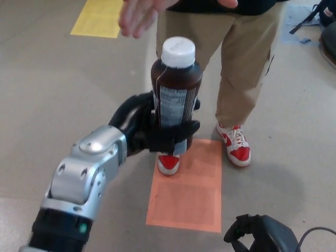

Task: The robot recieved a bottle of protein shake from a person using its left hand and then shake the protein up and down 2 two times and hand it back to the person

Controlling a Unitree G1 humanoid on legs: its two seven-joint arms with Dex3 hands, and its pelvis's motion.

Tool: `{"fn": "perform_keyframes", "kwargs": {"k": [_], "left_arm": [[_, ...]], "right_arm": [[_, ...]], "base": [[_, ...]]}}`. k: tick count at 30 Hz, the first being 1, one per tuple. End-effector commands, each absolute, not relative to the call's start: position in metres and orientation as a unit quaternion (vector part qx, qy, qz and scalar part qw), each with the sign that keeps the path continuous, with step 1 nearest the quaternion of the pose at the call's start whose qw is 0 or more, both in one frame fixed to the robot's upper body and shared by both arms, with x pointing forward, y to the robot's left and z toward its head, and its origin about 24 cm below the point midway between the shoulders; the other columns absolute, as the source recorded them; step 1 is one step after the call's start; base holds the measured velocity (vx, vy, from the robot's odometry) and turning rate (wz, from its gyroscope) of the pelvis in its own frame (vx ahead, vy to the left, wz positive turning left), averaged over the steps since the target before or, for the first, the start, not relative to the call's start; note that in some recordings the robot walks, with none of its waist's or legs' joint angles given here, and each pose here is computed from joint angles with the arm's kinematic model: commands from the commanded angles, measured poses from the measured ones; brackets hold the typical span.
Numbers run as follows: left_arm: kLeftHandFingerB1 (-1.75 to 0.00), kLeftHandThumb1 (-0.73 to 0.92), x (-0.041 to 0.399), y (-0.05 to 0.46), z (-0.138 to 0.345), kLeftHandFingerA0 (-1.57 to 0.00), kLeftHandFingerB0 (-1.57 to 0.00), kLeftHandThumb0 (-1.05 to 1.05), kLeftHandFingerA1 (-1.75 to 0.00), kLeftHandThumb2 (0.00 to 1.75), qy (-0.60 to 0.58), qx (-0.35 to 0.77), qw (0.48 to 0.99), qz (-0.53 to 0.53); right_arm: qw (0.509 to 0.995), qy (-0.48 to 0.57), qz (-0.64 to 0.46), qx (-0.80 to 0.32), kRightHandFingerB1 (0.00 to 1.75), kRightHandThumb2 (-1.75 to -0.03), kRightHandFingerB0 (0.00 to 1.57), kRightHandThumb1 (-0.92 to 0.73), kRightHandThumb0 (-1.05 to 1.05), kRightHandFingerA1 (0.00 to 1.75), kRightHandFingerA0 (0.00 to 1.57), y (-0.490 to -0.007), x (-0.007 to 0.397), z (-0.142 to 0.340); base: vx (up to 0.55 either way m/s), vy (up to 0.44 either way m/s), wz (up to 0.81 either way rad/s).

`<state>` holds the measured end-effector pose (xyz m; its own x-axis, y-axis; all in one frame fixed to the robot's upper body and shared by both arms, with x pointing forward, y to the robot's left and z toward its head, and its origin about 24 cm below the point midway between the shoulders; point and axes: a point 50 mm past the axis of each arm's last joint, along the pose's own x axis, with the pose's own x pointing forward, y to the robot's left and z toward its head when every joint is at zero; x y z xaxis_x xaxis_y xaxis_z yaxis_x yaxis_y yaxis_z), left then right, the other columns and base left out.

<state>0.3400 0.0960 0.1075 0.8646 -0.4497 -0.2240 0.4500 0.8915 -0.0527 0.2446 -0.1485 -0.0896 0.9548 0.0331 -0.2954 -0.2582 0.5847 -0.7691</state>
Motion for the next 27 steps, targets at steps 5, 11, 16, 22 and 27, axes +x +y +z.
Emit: {"fn": "perform_keyframes", "kwargs": {"k": [5,11,16,22,27], "left_arm": [[-1.26,0.71,0.35,0.089,0.126,-0.81,-0.7,-0.16,-1.62,0.9,0.114,-0.003,0.968,-0.223],[-1.27,0.68,0.36,0.086,0.147,-0.88,-0.71,-0.19,-1.6,0.9,0.101,-0.007,0.97,-0.22],[-1.24,0.73,0.37,0.082,0.175,-0.84,-0.72,-0.18,-1.58,0.87,0.072,0.005,0.974,-0.213],[-1.23,0.73,0.371,0.08,0.187,-0.82,-0.7,-0.16,-1.58,0.84,0.057,0.007,0.974,-0.218],[-1.16,0.78,0.371,0.081,0.187,-0.8,-0.71,-0.15,-1.55,0.79,0.059,0.006,0.975,-0.214]], "right_arm": [[0.873,0.144,0.089,-0.458,0.72,-1.19,0.97,-0.47,-0.45,0.92,1.03,-0.158,0.231,-0.099],[0.875,0.144,0.091,-0.453,0.7,-1.19,0.96,-0.45,-0.43,0.82,0.96,-0.156,0.232,-0.098],[0.874,0.14,0.088,-0.457,0.72,-1.23,0.96,-0.42,-0.41,0.89,1.03,-0.156,0.236,-0.096],[0.874,0.141,0.085,-0.457,0.72,-1.23,0.97,-0.41,-0.41,0.93,1.05,-0.156,0.238,-0.095],[0.873,0.14,0.088,-0.459,0.82,-1.19,0.92,-0.46,-0.41,1.01,1.06,-0.156,0.236,-0.095]], "base": [[0.0,0.0,0.0],[0.0,0.0,0.0],[0.0,0.0,0.0],[0.0,0.0,0.0],[0.0,0.0,0.0]]}}
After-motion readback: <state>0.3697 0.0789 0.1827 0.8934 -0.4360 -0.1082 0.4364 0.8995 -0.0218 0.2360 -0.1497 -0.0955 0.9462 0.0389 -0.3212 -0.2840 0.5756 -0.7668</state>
